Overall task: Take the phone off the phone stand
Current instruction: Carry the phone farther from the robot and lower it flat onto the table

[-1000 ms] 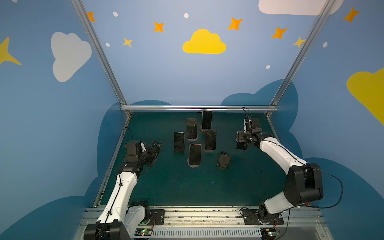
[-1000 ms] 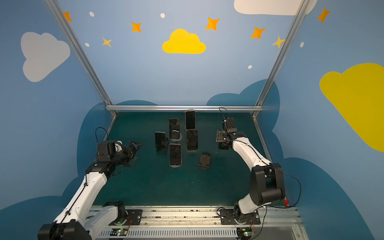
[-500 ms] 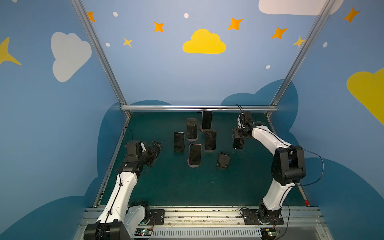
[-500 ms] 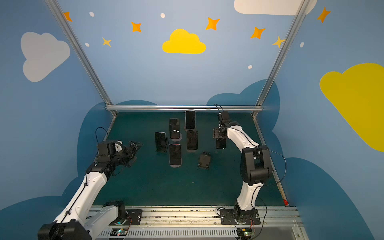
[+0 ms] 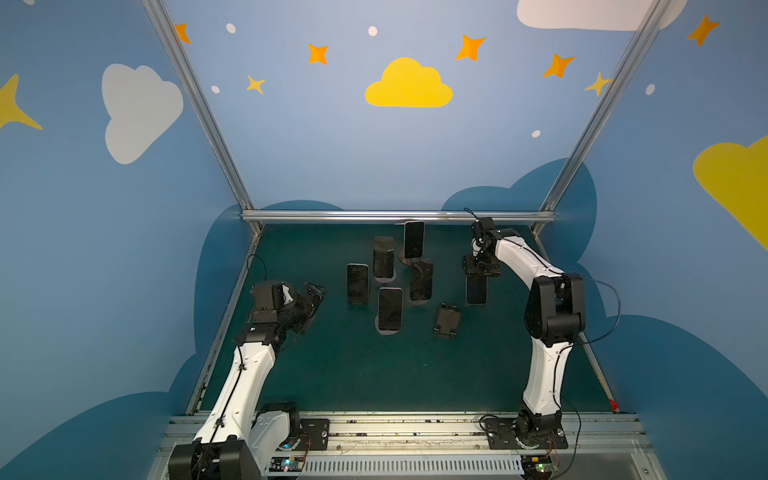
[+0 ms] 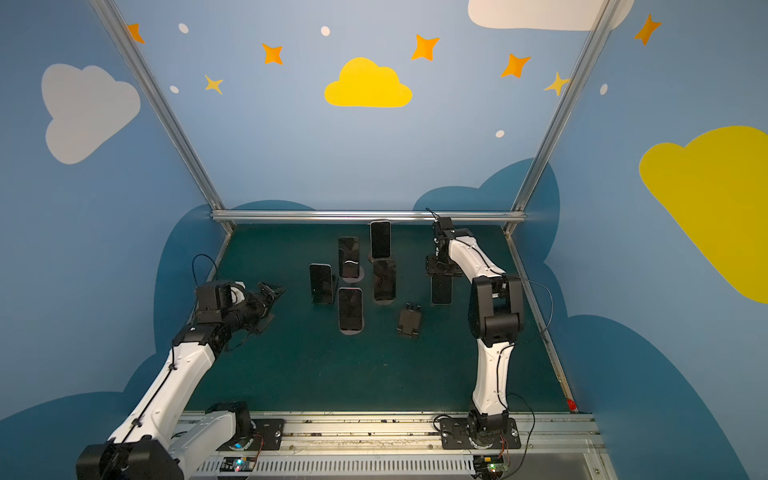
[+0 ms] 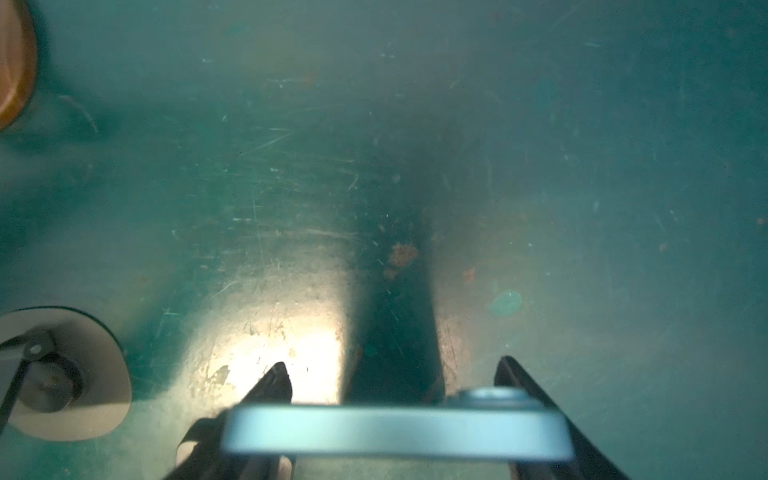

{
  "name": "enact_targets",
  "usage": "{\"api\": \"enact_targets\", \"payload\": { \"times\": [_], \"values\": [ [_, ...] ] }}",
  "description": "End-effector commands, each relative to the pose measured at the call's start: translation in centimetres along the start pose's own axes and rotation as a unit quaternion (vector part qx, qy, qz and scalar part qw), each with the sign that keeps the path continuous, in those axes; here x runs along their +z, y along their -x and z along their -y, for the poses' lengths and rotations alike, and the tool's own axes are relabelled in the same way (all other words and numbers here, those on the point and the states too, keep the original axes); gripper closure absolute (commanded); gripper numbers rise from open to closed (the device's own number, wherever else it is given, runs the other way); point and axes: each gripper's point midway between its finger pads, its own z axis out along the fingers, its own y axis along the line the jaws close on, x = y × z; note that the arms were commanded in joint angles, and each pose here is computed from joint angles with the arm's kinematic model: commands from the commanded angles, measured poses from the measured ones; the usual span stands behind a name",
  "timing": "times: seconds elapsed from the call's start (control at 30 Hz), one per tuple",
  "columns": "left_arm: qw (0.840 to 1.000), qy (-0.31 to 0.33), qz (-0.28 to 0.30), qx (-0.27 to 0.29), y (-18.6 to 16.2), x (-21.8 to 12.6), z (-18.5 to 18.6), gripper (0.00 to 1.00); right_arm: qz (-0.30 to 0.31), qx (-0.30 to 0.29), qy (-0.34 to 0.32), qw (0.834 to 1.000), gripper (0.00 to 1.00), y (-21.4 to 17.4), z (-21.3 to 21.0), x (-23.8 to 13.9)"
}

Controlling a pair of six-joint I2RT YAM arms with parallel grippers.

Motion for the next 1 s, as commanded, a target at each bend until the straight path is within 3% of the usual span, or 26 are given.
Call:
{"api": "enact_targets", "payload": {
  "times": [0.0,0.5,0.97],
  "values": [
    [1.0,-0.017,0.001,0.015,0.2,-0.6,1.4,0.0,-0.042,-0.019,0.005,0.999,0.38,-0.6,0.1,0.0],
    [1.0,-0.02,-0.001,0.019,-0.2,-0.7,1.4,0.0,-0.138,-0.049,-0.001,0.989,0.37,-1.7,0.4,4.0],
    [1.0,-0.011,0.001,0.018,0.0,-0.5,1.2,0.0,-0.152,-0.029,-0.013,0.988,0.36,-1.4,0.2,6.4]
  ]
}}
